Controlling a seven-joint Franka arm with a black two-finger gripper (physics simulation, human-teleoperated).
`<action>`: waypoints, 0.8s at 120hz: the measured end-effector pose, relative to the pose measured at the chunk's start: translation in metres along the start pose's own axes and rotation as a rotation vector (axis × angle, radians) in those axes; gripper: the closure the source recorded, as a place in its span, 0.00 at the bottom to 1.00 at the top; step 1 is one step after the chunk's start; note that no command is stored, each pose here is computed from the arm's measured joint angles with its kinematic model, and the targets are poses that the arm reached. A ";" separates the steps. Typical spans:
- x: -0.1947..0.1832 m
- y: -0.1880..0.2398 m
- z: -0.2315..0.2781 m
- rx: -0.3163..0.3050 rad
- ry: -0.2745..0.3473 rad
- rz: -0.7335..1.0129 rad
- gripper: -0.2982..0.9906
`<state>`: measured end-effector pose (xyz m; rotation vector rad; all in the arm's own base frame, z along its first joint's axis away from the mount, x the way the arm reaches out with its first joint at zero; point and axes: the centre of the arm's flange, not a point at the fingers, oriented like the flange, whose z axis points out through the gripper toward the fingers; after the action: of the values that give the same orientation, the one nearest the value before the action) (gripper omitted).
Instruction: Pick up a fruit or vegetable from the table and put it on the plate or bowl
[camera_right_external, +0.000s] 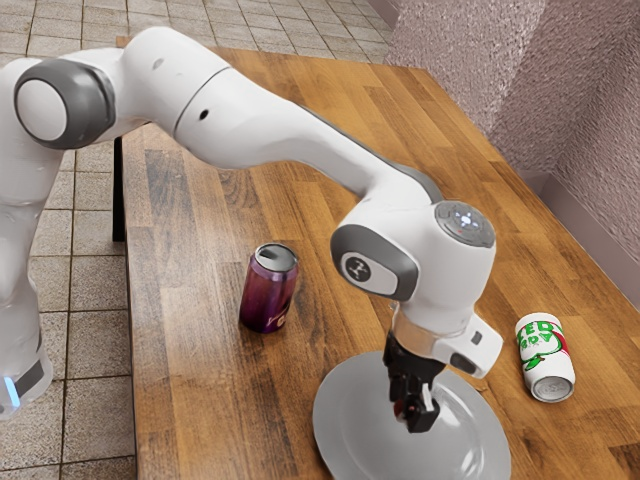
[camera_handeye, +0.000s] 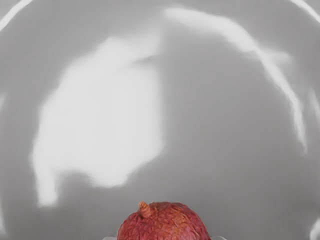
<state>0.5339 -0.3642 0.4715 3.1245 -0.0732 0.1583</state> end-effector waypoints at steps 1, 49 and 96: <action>0.000 0.000 0.001 -0.001 0.001 -0.002 0.63; 0.051 -0.052 -0.075 -0.011 0.110 -0.129 0.28; -0.251 -0.752 -0.337 0.314 -0.055 -1.387 0.25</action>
<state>0.2865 0.4034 0.7743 2.6112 2.1103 0.0427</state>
